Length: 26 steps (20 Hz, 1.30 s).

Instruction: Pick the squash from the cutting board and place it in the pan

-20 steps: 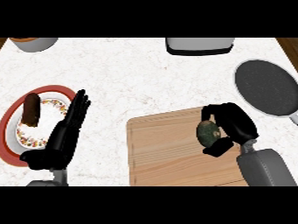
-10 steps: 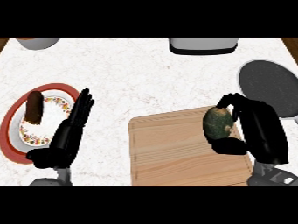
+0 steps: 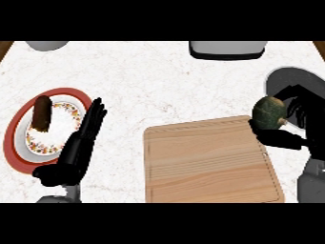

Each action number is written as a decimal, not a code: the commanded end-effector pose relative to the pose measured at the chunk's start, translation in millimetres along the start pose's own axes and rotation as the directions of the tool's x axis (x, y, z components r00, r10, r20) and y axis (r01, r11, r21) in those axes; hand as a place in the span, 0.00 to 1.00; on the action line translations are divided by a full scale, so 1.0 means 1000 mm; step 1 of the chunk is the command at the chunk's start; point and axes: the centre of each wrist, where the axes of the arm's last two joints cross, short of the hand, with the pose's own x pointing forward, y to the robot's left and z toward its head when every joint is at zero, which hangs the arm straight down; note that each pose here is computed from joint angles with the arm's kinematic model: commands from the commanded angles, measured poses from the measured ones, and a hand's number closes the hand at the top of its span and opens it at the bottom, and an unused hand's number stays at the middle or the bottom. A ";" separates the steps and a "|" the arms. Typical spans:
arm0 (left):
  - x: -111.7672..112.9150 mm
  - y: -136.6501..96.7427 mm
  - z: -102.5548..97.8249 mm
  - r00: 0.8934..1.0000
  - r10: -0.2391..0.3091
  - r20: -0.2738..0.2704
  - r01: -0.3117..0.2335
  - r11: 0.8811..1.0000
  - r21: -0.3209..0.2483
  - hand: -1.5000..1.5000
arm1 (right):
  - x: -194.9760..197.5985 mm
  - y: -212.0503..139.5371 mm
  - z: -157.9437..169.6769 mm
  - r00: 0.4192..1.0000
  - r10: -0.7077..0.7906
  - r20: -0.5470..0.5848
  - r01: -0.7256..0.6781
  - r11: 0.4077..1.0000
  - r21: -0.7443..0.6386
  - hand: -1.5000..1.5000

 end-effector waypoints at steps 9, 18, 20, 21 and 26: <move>0.007 -0.014 0.001 1.000 0.005 0.017 -0.005 1.000 -0.002 0.50 | -0.106 -0.027 -0.072 0.988 0.144 -0.063 -0.156 0.944 -0.292 1.00; 0.003 -0.011 -0.009 1.000 0.009 0.010 -0.009 0.999 -0.035 0.50 | -0.156 -0.033 -0.120 0.997 0.031 -0.071 -0.056 0.921 -0.387 1.00; 0.000 -0.020 -0.013 1.000 0.016 0.019 -0.015 0.999 -0.048 0.50 | -0.157 -0.035 -0.129 0.996 0.029 -0.084 -0.060 0.920 -0.388 1.00; 0.002 -0.007 0.000 1.000 0.006 0.014 -0.005 0.999 -0.053 0.50 | -0.163 -0.043 -0.129 0.995 0.042 -0.091 -0.075 0.913 -0.402 1.00; 0.008 -0.014 -0.012 0.999 0.020 0.025 -0.019 0.998 -0.068 0.50 | -0.186 -0.035 -0.117 0.946 0.152 -0.287 -0.170 0.985 -0.040 0.00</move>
